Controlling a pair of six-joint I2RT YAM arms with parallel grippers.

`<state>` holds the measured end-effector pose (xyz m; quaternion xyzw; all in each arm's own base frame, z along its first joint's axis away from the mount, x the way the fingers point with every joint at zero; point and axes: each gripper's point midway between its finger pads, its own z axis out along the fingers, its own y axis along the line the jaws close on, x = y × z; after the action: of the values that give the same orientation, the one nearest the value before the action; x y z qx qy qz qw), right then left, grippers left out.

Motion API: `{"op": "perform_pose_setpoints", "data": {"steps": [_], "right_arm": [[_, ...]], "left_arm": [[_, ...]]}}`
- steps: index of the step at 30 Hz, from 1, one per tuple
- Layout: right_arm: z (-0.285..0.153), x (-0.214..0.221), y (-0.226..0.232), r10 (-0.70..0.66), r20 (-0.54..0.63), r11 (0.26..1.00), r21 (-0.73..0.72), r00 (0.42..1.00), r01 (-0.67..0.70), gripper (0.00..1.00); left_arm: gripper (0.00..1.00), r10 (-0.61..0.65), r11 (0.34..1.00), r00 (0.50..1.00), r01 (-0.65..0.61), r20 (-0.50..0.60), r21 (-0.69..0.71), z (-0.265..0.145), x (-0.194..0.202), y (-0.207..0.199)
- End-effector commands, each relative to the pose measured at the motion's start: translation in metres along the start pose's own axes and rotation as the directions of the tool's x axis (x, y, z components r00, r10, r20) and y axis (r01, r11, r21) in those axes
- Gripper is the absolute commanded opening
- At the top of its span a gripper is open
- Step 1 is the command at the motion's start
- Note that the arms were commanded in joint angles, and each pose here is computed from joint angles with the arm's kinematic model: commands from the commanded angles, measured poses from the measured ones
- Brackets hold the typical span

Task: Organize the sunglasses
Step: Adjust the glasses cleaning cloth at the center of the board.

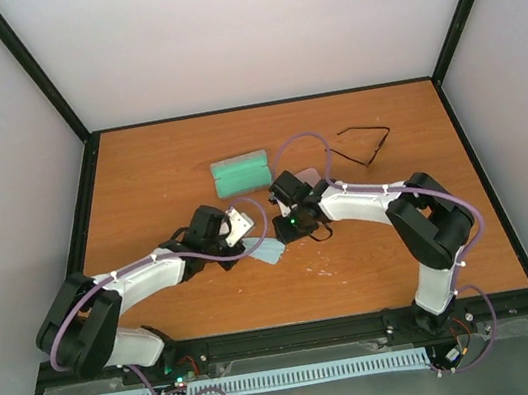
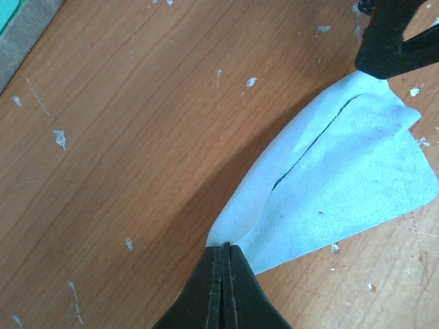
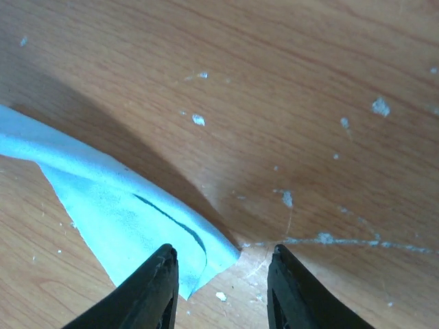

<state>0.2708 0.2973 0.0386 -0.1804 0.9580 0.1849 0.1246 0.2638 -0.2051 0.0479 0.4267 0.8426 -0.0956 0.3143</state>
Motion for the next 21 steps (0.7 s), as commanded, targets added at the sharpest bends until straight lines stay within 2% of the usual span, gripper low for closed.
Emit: {"op": "perform_pose_setpoints", "data": {"steps": [1, 4, 10, 19, 21], "right_arm": [[0.000, 0.006, 0.004, -0.035, -0.023, 0.999, -0.011, 0.999, 0.034, 0.38], [0.005, 0.016, 0.003, -0.035, -0.054, 0.999, -0.016, 0.998, 0.035, 0.39], [0.013, 0.024, 0.002, -0.037, -0.098, 0.999, 0.010, 0.995, 0.038, 0.33], [0.029, 0.035, 0.004, -0.041, -0.151, 0.998, 0.043, 0.988, 0.048, 0.35], [0.031, 0.037, 0.004, -0.039, -0.161, 0.998, 0.045, 0.986, 0.047, 0.32]], "left_arm": [[0.01, 0.003, 1.000, 0.999, -0.002, 0.041, -0.012, -0.001, -0.019, 0.006], [0.00, 0.001, 1.000, 0.999, 0.000, 0.039, -0.013, -0.001, -0.019, 0.006], [0.01, -0.001, 1.000, 0.999, 0.002, 0.040, -0.018, -0.002, -0.019, 0.007], [0.00, -0.003, 1.000, 0.999, 0.004, 0.045, -0.024, -0.003, -0.020, 0.008], [0.00, -0.004, 1.000, 0.999, 0.005, 0.047, -0.025, -0.004, -0.021, 0.008]]}}
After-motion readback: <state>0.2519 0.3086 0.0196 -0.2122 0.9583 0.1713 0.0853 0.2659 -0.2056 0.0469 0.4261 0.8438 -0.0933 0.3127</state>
